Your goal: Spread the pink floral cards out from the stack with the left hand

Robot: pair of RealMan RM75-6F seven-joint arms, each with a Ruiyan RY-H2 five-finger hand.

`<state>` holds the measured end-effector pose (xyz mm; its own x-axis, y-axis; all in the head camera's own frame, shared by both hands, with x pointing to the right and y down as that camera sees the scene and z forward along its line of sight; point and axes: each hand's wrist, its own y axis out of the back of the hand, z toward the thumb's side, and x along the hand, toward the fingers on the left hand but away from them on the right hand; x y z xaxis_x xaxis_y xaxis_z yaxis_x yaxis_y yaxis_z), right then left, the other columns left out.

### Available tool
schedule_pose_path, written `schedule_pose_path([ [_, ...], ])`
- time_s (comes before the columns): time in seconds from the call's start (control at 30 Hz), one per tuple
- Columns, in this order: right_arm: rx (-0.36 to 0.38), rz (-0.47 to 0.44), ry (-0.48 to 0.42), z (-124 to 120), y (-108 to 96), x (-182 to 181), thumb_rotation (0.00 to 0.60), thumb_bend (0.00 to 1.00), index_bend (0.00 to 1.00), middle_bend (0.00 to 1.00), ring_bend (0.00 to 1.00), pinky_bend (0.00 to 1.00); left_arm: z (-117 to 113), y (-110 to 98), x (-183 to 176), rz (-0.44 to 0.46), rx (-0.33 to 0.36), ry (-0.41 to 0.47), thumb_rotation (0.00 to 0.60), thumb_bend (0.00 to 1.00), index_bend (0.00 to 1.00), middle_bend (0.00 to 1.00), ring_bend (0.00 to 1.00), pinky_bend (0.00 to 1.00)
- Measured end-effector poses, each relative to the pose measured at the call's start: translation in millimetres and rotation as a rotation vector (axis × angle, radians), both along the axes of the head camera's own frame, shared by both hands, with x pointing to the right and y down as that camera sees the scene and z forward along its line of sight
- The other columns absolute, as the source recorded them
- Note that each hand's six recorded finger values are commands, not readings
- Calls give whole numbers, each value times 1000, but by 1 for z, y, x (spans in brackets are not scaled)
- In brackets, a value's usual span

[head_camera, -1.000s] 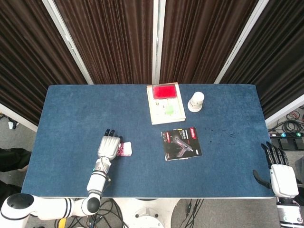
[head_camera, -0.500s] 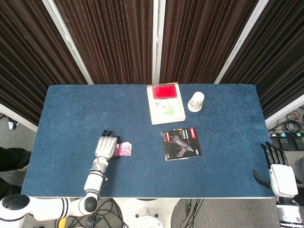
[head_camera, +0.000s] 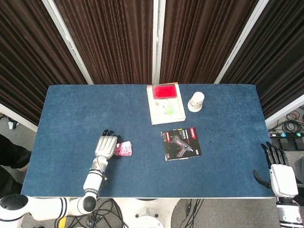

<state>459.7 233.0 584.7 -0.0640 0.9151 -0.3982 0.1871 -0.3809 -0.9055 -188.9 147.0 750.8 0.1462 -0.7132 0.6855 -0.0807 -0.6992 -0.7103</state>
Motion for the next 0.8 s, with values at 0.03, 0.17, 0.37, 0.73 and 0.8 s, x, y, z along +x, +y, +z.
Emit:
schedule_pose_path([
  [0.03, 0, 0, 0, 0, 0, 0, 600, 230, 0, 0, 0, 0, 0, 0, 0, -1, 0, 2, 600, 187, 451, 459, 142, 87],
  [0.17, -1, -1, 1, 1, 0, -1, 600, 230, 0, 0, 0, 0, -1, -1, 0, -2, 2, 8, 600, 188, 451, 460, 141, 87],
  [0.37, -2, 0, 2, 1, 0, 0, 600, 230, 0, 0, 0, 0, -1, -1, -1, -7, 1, 13, 600, 199, 463, 471, 145, 87],
  [0.73, -3, 1, 1, 1, 0, 0, 600, 230, 0, 0, 0, 0, 1, -3, -2, -24, -6, 27, 600, 245, 486, 491, 160, 87],
  [0.8, -4, 1, 2, 1, 0, 0, 600, 230, 0, 0, 0, 0, 1, -3, -3, -28, -6, 29, 600, 256, 493, 497, 162, 87],
])
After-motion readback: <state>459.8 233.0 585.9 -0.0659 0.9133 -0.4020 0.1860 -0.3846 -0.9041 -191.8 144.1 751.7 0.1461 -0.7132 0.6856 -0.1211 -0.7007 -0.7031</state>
